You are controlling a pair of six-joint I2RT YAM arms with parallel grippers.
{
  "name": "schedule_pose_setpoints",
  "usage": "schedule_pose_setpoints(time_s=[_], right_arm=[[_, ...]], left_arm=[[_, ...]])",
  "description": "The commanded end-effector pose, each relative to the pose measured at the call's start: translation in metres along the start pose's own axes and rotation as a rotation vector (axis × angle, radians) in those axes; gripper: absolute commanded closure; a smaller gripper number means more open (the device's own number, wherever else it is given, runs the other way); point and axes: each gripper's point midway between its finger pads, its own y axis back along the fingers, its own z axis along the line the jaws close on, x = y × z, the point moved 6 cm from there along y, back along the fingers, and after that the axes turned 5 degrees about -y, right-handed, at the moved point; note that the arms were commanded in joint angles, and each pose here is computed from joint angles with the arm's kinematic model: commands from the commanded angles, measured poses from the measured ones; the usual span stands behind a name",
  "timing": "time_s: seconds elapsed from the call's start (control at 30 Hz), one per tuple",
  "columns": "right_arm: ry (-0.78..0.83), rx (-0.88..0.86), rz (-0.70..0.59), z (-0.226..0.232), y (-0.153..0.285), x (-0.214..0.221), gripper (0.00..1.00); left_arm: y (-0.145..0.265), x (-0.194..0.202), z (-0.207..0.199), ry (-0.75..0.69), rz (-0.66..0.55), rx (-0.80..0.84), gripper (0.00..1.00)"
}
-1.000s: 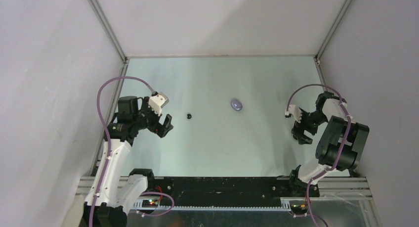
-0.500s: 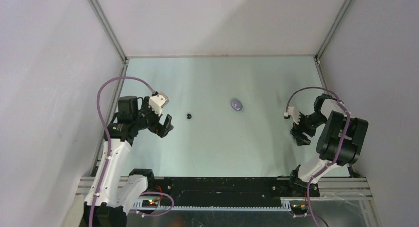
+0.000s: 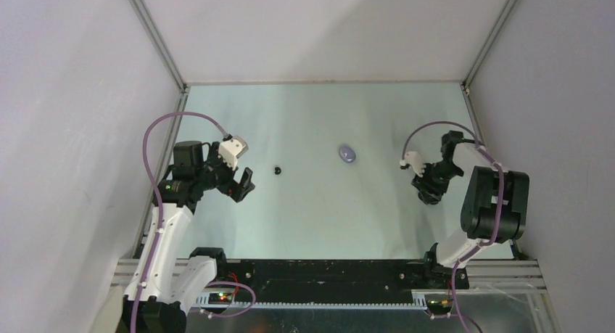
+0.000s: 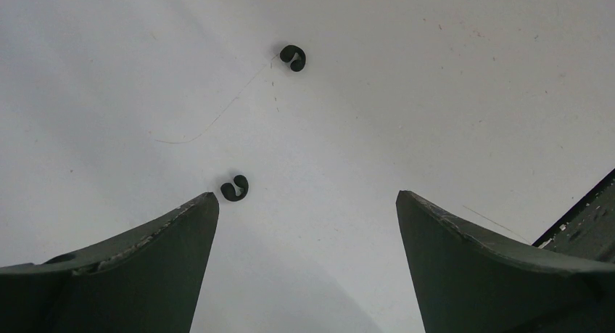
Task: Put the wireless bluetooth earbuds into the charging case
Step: Move the charging case to the center of the board.
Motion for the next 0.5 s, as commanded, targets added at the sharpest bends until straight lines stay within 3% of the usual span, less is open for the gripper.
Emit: schedule_pose_setpoints(time_s=[0.0, 0.27, 0.47], right_arm=[[-0.013, 0.04, -0.028, 0.017, 0.004, -0.044, 0.6], [-0.007, -0.024, -0.084, 0.046, -0.018, -0.162, 0.6], [-0.142, -0.018, -0.06, 0.053, -0.051, -0.206, 0.57]], left_arm=[[0.005, -0.011, 0.002, -0.008, -0.032, -0.003, 0.01], [0.002, -0.008, 0.004, -0.004, -0.022, -0.009, 0.01], [0.002, -0.007, 0.006, 0.0, -0.013, -0.026, 0.01]])
